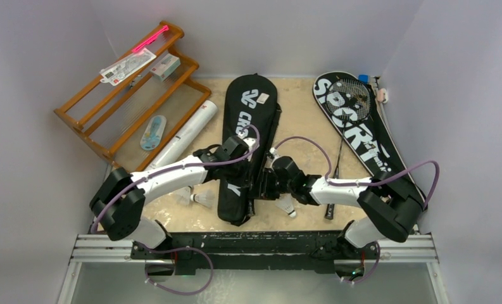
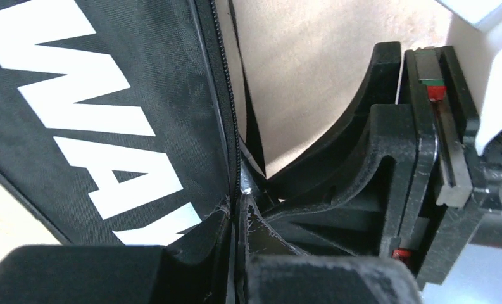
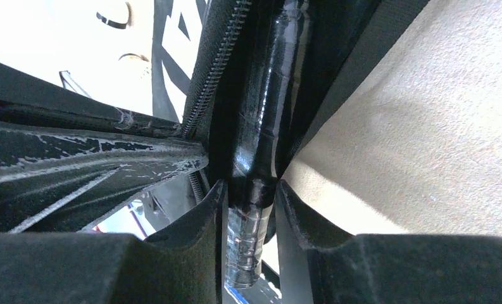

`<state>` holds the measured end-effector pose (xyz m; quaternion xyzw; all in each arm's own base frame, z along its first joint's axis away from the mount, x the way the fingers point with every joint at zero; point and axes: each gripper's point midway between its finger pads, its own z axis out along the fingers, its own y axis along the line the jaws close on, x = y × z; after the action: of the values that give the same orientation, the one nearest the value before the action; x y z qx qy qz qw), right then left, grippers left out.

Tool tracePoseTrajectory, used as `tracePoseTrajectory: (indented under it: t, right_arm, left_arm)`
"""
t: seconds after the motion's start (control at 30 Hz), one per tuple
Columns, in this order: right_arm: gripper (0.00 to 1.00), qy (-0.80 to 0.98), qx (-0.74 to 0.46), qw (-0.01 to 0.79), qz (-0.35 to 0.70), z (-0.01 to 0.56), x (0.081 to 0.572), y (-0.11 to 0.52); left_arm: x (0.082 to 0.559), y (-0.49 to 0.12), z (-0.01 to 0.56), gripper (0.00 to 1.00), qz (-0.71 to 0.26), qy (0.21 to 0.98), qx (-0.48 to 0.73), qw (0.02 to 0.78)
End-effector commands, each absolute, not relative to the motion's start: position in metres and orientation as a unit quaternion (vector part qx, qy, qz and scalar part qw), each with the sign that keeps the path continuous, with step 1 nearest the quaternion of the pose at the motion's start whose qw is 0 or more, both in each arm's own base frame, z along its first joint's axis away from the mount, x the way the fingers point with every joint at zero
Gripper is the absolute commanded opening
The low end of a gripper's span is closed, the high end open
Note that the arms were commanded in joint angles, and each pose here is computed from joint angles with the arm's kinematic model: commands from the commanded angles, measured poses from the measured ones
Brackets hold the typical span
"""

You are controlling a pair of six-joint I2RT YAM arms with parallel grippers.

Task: Pack up the badminton gear
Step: Place the racket in the racket bag.

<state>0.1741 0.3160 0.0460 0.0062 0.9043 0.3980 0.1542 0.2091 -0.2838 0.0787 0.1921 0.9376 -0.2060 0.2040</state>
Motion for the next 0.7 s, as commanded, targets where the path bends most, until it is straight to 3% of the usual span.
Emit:
tracePoseTrajectory:
  t: [0.0,0.5,0.67]
  right_arm:
    - [0.07,0.879,0.005,0.186,0.439,0.068,0.187,0.328]
    - [0.08,0.844,0.006,0.221,0.489,0.087,0.192,0.334]
    - [0.11,0.823,-0.004,0.236,0.517,0.103,0.19,0.335]
  left_arm:
    - [0.197,-0.306,0.109,0.0,-0.333,0.903,0.185,0.197]
    - [0.182,-0.331,0.157,0.0,-0.484,0.836,0.198,0.167]
    - [0.182,-0.332,0.143,0.0,-0.476,0.843,0.198,0.152]
